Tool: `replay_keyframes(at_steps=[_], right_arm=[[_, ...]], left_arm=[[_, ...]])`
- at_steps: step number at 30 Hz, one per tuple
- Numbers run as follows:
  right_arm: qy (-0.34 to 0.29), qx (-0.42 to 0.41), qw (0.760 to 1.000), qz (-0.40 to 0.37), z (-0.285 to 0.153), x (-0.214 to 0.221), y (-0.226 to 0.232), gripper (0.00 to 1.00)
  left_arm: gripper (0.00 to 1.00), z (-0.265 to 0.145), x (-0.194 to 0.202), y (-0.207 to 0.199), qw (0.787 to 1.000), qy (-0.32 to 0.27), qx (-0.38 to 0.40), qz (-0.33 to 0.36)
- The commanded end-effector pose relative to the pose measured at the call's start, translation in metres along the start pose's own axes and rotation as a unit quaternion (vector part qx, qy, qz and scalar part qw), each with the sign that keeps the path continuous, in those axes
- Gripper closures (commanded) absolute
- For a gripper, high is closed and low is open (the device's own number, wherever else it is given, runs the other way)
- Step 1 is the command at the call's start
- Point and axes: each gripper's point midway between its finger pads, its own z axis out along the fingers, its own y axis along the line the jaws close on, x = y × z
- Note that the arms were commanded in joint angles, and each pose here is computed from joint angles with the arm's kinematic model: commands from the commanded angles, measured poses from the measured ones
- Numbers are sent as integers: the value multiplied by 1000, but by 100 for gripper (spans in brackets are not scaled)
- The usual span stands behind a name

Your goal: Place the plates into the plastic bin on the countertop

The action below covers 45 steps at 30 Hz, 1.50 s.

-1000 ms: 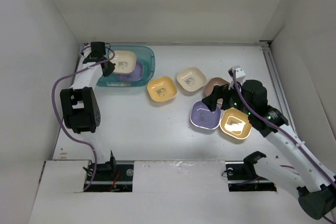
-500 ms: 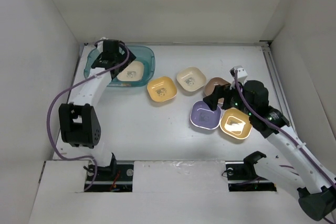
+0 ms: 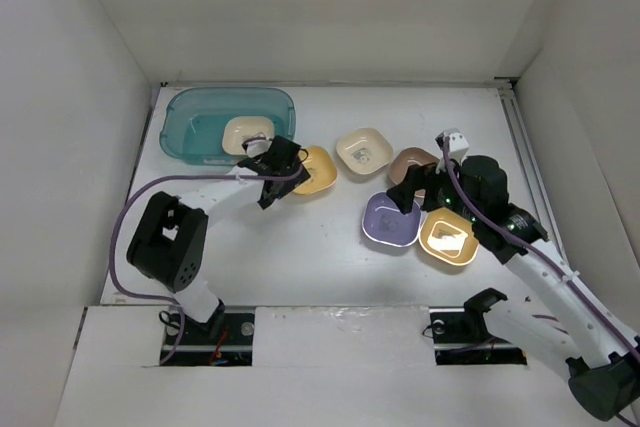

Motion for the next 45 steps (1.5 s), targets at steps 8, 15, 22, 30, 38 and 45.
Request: replay_keyframes(at_steps=[8, 15, 22, 30, 38, 45], right_arm=[[-17, -20, 1000, -5, 3, -4, 5, 0], [-25, -22, 999, -6, 1, -8, 7, 0], [-21, -21, 1000, -4, 3, -6, 5, 0], [-28, -34, 999, -6, 4, -9, 9, 0], [-28, -49, 998, -2, 8, -10, 14, 0], [-24, -58, 998, -1, 7, -7, 15, 0]], left_arm=[[16, 41, 6, 6, 998, -25, -23, -55], [84, 27, 25, 21, 996, -30, -56, -58], [100, -46, 20, 55, 988, -102, -94, -64], [100, -104, -45, 4, 989, -137, 58, -2], [100, -60, -180, -31, 978, -120, 152, 72], [100, 4, -235, -13, 987, -70, 51, 138]])
